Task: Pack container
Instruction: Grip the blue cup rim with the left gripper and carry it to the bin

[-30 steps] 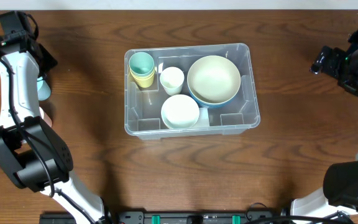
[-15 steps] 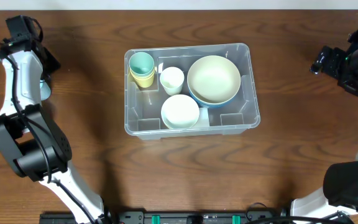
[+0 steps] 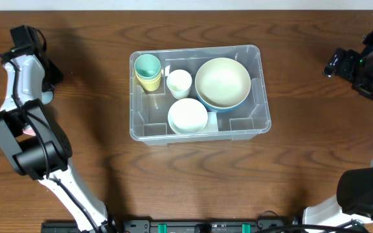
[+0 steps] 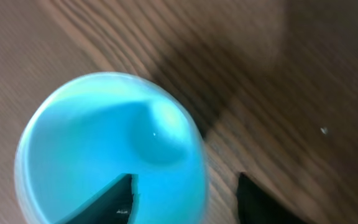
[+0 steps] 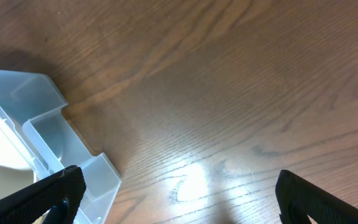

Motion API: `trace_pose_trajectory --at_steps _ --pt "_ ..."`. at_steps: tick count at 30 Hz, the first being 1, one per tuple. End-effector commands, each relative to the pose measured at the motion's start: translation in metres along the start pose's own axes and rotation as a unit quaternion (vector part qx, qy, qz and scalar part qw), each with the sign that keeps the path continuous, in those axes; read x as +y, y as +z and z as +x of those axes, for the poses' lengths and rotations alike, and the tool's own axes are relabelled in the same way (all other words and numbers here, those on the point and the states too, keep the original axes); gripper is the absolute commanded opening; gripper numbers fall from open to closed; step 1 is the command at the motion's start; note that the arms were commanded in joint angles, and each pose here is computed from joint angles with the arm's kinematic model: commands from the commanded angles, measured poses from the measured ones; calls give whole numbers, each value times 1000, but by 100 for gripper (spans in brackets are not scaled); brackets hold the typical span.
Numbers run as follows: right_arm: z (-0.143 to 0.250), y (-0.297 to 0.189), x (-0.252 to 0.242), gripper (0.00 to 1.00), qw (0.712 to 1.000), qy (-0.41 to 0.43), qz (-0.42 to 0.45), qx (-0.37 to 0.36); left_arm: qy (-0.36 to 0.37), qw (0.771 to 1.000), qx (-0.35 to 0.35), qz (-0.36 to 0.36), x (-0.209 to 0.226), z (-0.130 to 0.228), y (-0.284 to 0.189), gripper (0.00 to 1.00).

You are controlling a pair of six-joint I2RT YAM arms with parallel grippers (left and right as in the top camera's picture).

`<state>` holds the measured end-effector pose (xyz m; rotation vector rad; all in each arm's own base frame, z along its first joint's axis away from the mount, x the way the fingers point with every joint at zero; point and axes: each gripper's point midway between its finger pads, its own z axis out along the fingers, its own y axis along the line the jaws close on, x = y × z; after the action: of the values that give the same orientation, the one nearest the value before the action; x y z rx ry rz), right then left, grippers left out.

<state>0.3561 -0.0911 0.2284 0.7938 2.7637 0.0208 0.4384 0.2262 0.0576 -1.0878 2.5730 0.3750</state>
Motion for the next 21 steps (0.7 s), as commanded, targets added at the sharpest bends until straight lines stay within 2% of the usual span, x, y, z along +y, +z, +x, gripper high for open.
trace_pose_trajectory --at_steps 1,5,7,15,21 --pt "-2 -5 0 99 1000 6 -3 -8 7 1000 5 -8 3 2 8 35" --pt "-2 -5 0 99 1000 6 -2 -8 7 1000 11 5 -2 5 8 19" --pt "-2 -5 0 99 1000 6 -2 -8 8 1000 19 23 -8 7 8 7" --pt "-2 -5 0 99 1000 6 -3 -8 12 990 60 125 -43 22 -22 6" --pt "-2 -5 0 99 1000 6 -3 -8 27 982 12 184 -60 11 -101 6"
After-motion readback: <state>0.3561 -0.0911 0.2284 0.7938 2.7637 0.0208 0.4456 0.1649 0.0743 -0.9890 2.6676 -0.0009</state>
